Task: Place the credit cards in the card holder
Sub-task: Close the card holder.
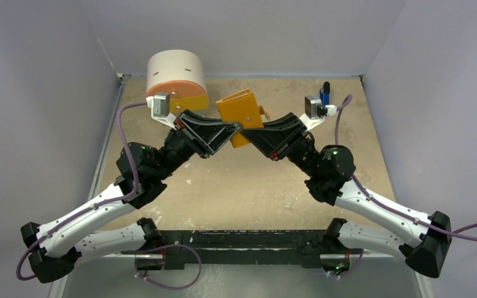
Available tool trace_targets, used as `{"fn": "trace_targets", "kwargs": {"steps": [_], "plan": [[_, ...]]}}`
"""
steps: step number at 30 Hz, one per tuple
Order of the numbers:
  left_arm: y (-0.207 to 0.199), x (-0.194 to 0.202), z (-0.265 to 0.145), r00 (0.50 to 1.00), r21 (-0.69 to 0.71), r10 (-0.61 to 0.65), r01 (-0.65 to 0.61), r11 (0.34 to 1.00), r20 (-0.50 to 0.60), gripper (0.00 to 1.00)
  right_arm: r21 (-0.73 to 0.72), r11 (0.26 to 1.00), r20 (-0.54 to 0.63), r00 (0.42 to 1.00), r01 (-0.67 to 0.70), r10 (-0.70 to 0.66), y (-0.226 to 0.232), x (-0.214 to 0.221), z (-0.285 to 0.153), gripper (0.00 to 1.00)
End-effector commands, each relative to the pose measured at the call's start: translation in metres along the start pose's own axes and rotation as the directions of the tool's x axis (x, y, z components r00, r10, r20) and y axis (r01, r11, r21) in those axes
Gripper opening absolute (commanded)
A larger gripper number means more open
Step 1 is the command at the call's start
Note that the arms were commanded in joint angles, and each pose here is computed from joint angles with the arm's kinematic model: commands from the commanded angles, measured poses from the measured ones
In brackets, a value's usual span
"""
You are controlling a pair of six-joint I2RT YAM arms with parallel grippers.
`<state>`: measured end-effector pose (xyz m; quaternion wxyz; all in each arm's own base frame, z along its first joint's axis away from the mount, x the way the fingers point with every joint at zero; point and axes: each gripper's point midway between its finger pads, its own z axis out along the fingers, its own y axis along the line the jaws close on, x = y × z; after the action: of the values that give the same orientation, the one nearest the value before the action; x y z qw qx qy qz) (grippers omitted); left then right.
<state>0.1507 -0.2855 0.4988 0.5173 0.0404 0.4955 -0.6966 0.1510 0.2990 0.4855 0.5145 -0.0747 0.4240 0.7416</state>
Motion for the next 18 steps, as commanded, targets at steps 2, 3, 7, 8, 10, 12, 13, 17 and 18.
{"fn": "trace_targets", "kwargs": {"steps": [2, 3, 7, 8, 10, 12, 13, 17, 18], "plan": [[-0.03, -0.015, 0.0, 1.0, 0.097, 0.009, -0.011, 0.995, 0.025, 0.0, -0.047, 0.999, 0.048, 0.999, 0.009, -0.006, 0.014, -0.013, 0.003, 0.0], [-0.029, -0.015, 0.0, 1.0, 0.094, 0.009, -0.011, 0.996, 0.027, 0.0, -0.044, 0.999, 0.036, 0.999, 0.004, -0.003, 0.013, -0.011, 0.004, 0.0], [-0.02, -0.023, -0.003, 0.998, 0.031, 0.015, -0.017, 0.999, 0.062, 0.0, -0.007, 1.0, -0.053, 0.999, 0.013, -0.013, 0.01, 0.002, 0.002, 0.49], [-0.015, -0.028, -0.006, 0.996, -0.007, 0.026, -0.025, 1.0, 0.081, 0.0, 0.02, 0.999, -0.063, 0.997, 0.036, -0.034, 0.008, 0.001, -0.001, 0.58], [-0.004, -0.038, -0.014, 0.992, -0.103, 0.058, -0.047, 0.994, 0.109, 0.0, 0.095, 0.99, -0.06, 0.993, 0.104, -0.098, 0.005, -0.01, -0.012, 0.83], [0.01, -0.047, -0.025, 0.987, -0.211, 0.106, -0.079, 0.974, 0.12, 0.0, 0.222, 0.957, -0.091, 0.981, 0.186, -0.17, -0.002, -0.022, -0.028, 0.94], [0.017, -0.053, -0.032, 0.984, -0.27, 0.131, -0.094, 0.958, 0.122, 0.0, 0.306, 0.926, -0.12, 0.974, 0.219, -0.191, -0.01, -0.027, -0.038, 0.95], [0.059, -0.055, -0.068, 0.972, -0.52, 0.232, -0.188, 0.833, 0.021, 0.0, 0.561, 0.742, -0.244, 0.93, 0.367, -0.275, -0.038, -0.05, -0.08, 0.99], [0.067, -0.057, -0.077, 0.969, -0.568, 0.248, -0.2, 0.799, 0.007, 0.0, 0.611, 0.679, -0.291, 0.913, 0.406, -0.284, -0.046, -0.054, -0.092, 0.99]]}}
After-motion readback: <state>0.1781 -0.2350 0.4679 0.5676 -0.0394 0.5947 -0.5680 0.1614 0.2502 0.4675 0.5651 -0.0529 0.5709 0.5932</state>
